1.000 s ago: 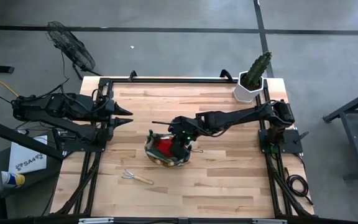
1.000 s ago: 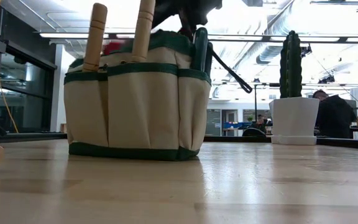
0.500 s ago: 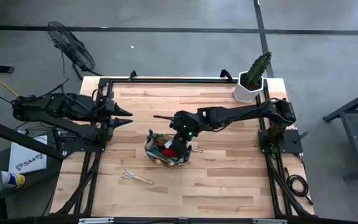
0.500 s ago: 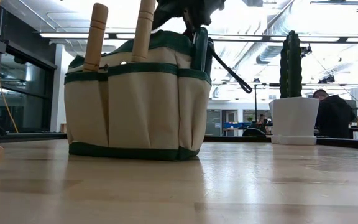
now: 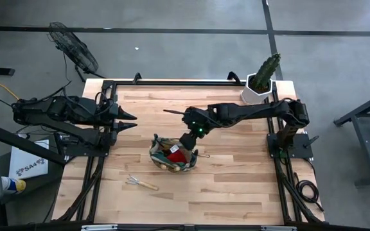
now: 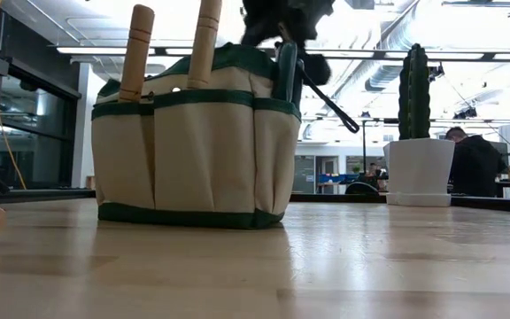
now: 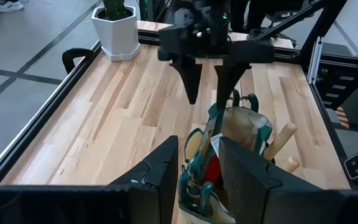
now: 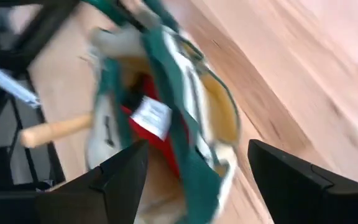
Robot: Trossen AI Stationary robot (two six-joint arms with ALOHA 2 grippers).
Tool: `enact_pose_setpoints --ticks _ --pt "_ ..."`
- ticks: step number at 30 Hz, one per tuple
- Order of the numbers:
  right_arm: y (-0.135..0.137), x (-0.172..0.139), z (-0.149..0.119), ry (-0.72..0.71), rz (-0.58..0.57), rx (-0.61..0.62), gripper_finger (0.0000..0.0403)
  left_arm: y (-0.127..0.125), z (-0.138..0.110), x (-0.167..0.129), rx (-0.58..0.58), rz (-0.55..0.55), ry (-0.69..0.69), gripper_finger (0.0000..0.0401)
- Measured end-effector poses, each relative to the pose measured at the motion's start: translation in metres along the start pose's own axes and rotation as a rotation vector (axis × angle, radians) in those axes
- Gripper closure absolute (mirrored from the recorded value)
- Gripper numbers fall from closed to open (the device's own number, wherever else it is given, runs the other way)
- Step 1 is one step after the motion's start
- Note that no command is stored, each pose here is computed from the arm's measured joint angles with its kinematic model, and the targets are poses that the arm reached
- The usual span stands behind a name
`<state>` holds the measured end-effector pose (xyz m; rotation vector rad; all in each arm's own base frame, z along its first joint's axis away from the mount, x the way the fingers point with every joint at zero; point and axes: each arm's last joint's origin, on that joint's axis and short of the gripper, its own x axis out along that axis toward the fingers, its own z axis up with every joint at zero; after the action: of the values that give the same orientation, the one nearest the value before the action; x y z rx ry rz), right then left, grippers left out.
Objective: Pick & Place Garden tools in Gardening bag
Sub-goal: Adjust the gardening bag on the table
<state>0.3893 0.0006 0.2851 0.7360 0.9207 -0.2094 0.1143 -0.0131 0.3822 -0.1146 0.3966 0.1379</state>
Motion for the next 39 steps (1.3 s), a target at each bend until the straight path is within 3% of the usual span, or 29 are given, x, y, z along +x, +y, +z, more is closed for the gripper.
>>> enact_pose_setpoints --ticks 7,15,20,25,32,39 --pt "-0.006 -0.010 -0.014 0.095 -0.102 0.146 0.0135 0.000 -0.001 0.000 0.008 0.004 0.006 0.0290" --pt "0.001 -0.039 -0.041 0.117 -0.270 0.159 0.0135 -0.001 -0.001 0.007 0.038 0.034 0.033 0.0290" --pt "0.010 -0.042 -0.064 0.166 -0.368 0.133 0.0144 -0.003 -0.002 0.014 0.048 0.041 0.067 0.0290" --pt "0.026 -0.041 -0.082 0.176 -0.348 0.098 0.0210 -0.006 -0.002 0.025 0.064 0.049 0.100 0.0290" --pt "0.043 -0.042 -0.106 0.157 -0.354 0.082 0.0375 -0.011 -0.004 0.047 0.111 0.106 0.163 0.0290" --pt "0.057 -0.046 -0.133 0.085 -0.417 0.133 0.0399 0.004 -0.003 0.066 0.075 0.155 0.228 0.0295"
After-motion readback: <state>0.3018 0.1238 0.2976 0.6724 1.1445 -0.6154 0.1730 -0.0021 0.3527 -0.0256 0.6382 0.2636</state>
